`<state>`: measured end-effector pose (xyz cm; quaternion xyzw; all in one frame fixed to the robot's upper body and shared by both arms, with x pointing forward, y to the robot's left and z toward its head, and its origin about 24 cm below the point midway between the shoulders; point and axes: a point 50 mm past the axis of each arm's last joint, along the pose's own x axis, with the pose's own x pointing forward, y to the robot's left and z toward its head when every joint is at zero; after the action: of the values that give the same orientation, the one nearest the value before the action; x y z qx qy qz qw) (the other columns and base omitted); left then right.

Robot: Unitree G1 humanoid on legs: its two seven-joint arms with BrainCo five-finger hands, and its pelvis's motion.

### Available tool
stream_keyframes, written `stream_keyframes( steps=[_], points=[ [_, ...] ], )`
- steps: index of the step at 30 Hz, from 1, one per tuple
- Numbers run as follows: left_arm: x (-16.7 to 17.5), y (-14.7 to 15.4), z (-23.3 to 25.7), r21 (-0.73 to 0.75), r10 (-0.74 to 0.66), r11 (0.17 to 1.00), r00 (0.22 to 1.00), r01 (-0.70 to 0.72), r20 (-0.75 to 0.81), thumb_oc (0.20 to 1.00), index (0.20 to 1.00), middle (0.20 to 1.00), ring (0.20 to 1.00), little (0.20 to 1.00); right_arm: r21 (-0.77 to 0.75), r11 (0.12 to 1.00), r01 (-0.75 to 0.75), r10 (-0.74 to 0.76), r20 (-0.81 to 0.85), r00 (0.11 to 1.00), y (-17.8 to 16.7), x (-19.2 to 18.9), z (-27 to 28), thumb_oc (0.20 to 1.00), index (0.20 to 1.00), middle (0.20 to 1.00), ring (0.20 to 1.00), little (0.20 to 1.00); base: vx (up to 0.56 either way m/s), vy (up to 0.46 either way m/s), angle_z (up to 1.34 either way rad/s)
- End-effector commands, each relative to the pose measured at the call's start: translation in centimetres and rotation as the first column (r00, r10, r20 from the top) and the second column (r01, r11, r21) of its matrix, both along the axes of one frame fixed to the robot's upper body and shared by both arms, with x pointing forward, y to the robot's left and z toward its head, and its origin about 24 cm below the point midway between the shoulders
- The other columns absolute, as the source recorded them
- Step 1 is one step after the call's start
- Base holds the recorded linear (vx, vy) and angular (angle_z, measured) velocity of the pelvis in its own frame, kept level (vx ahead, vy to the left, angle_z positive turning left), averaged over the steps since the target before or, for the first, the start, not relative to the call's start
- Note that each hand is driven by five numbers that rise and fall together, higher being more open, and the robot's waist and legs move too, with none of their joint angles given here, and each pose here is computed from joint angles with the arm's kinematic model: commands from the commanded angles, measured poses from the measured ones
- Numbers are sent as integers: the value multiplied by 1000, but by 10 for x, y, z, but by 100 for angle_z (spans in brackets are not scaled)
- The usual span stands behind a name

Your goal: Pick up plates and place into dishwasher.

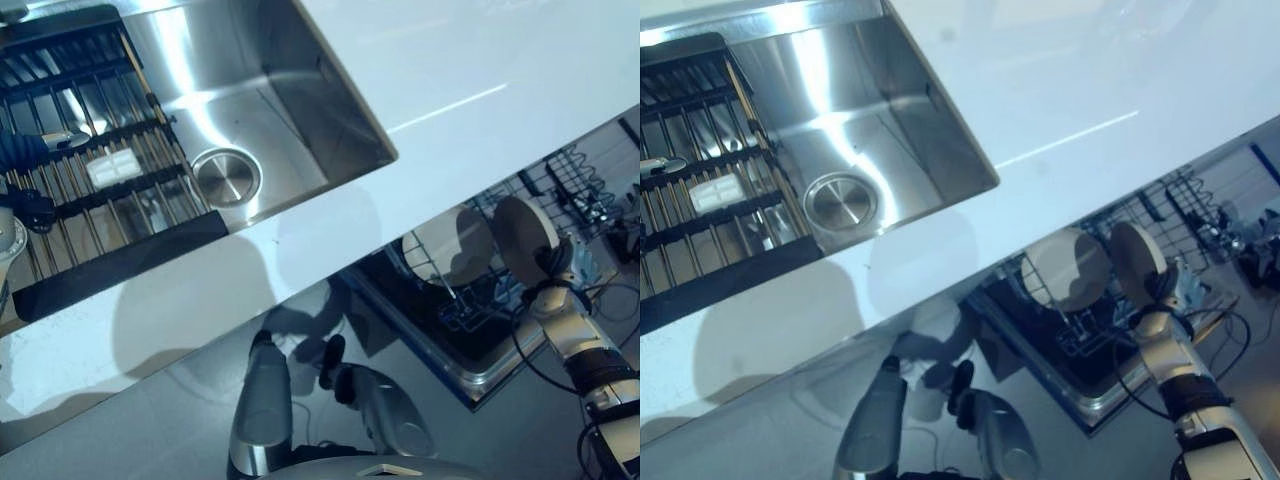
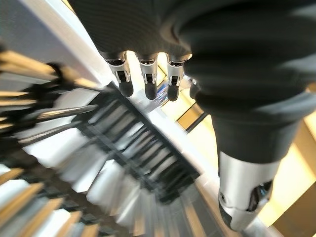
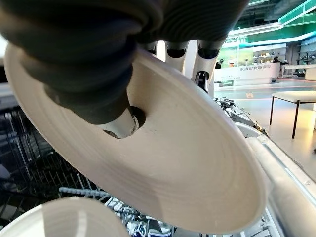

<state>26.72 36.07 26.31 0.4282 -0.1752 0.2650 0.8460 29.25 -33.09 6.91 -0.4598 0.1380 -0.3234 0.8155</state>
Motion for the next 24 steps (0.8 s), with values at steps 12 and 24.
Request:
stream_keyframes(
  steps=[12, 24],
  points=[
    [7, -6, -17, -166, 31, 986, 980, 3, 199, 1000, 1000, 1000, 1000, 1000, -432, 879, 199, -57, 319, 946, -59, 7, 159, 200, 200, 200, 200, 200, -136, 8, 4],
    [12, -31, -59, -297, 34, 954, 972, 37, 231, 1000, 1000, 1000, 1000, 1000, -578, 748, 328, -84, 407, 909, -69, -4, 262, 200, 200, 200, 200, 200, -54, 95, -11]
  ],
)
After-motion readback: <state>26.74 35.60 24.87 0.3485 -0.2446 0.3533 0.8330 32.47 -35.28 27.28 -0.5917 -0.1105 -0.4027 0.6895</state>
